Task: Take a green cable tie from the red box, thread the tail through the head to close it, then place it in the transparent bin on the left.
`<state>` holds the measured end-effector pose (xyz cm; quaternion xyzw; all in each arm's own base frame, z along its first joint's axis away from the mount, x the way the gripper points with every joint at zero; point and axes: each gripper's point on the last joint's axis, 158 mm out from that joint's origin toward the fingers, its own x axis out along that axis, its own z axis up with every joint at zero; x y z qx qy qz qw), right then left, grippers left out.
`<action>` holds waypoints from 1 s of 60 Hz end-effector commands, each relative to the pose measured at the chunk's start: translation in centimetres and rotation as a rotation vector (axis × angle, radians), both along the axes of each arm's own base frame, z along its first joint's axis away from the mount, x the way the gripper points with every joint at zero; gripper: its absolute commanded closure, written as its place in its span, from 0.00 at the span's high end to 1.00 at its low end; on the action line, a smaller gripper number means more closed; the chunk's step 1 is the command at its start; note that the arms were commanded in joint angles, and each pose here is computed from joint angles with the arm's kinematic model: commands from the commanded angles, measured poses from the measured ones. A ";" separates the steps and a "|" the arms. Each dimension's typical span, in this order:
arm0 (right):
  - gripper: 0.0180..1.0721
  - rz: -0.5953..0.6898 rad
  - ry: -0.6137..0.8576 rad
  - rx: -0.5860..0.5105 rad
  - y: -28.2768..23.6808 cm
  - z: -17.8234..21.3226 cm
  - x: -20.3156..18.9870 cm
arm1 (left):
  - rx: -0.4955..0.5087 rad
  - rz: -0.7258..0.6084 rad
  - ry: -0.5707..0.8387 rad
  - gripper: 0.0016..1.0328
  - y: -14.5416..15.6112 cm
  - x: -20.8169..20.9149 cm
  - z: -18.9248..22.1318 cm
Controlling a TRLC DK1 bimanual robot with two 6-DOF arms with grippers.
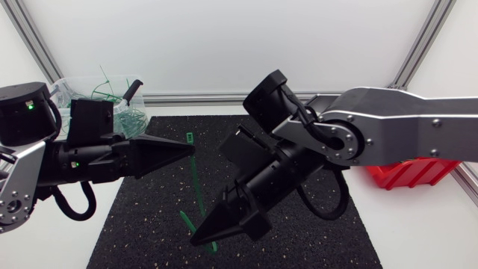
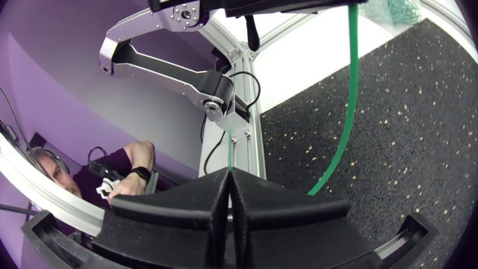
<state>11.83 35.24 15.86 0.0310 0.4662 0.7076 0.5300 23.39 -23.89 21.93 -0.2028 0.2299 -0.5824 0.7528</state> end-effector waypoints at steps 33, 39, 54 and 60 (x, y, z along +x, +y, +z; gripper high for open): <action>0.05 -0.094 0.432 -0.043 -2.7 5.6 0.0 | 0.030 0.032 -0.137 0.03 -1.6 -2.7 -0.2; 0.05 -0.101 0.507 -0.082 -3.0 6.0 -0.3 | 0.031 0.044 -0.151 0.03 -1.5 -2.7 -0.1; 0.05 -0.181 0.604 -0.111 -4.2 8.1 0.2 | 0.020 0.043 -0.179 0.03 -1.9 -3.4 0.6; 0.05 -0.220 0.636 -0.118 -4.4 9.3 0.9 | 0.015 0.048 -0.195 0.03 -2.2 -3.6 1.1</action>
